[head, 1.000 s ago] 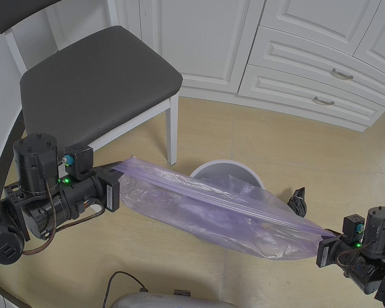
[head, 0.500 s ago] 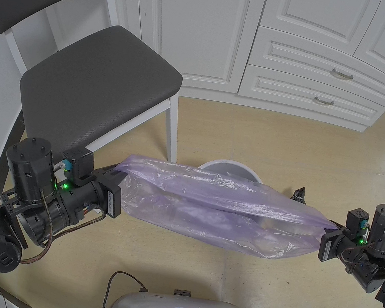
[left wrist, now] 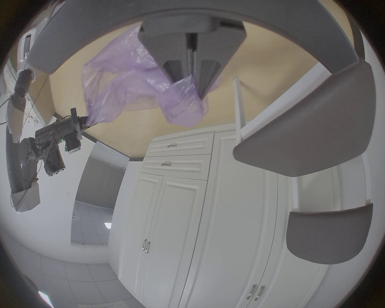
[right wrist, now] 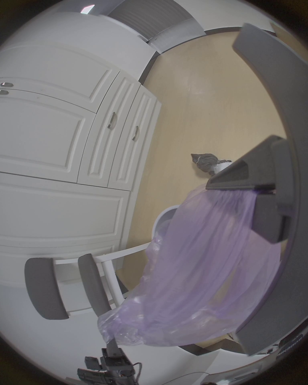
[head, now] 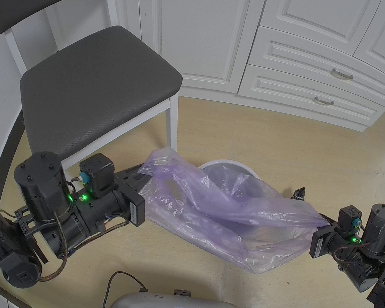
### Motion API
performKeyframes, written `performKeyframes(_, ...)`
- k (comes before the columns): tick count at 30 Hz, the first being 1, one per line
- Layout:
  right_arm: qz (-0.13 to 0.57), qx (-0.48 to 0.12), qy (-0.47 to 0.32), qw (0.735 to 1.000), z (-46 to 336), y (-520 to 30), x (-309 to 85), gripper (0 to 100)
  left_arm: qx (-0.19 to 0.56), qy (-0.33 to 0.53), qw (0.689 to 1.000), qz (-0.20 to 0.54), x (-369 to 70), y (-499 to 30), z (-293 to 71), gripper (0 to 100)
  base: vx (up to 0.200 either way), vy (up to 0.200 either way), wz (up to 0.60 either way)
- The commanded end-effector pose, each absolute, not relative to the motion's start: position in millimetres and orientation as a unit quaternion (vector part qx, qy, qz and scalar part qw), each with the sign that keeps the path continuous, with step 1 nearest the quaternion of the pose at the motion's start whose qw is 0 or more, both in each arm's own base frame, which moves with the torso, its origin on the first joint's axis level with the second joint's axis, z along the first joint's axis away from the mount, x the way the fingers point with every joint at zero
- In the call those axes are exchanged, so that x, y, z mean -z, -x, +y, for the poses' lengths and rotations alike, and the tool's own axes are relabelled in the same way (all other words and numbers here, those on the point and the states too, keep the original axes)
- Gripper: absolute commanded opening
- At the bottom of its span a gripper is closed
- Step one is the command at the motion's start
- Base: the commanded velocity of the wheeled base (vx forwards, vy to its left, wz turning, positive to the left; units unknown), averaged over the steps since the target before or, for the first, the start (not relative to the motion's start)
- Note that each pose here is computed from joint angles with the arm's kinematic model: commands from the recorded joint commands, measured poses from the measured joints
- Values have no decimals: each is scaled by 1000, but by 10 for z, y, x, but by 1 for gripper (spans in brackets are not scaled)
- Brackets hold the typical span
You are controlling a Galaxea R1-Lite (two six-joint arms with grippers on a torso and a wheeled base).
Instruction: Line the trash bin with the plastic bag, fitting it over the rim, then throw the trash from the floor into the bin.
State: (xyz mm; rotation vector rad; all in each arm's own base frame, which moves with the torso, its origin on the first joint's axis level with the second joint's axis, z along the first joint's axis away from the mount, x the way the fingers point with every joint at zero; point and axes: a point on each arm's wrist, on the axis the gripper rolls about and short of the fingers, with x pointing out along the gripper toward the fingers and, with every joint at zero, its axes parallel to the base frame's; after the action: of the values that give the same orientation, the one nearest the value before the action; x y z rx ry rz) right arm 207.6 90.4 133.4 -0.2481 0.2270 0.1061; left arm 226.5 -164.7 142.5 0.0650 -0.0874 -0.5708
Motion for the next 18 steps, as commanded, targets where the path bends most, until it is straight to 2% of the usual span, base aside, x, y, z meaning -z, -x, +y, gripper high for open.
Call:
performKeyframes(1,101,-67,124,985,988,-2110,-1317,0,304,-36,951,-34,-1241,-2347,-1846,0,0,0,0)
performKeyframes(8,66,-98,108,987,1134,-2171,-1420,0,328,-24,943,-48,-1278,-2339,-2035,0,0,0,0)
performKeyframes(18,84,-110,38,990,1246,-2195,-1483,0,342,-5,938,-51,-1252,-2242,-2140,0,0,0,0)
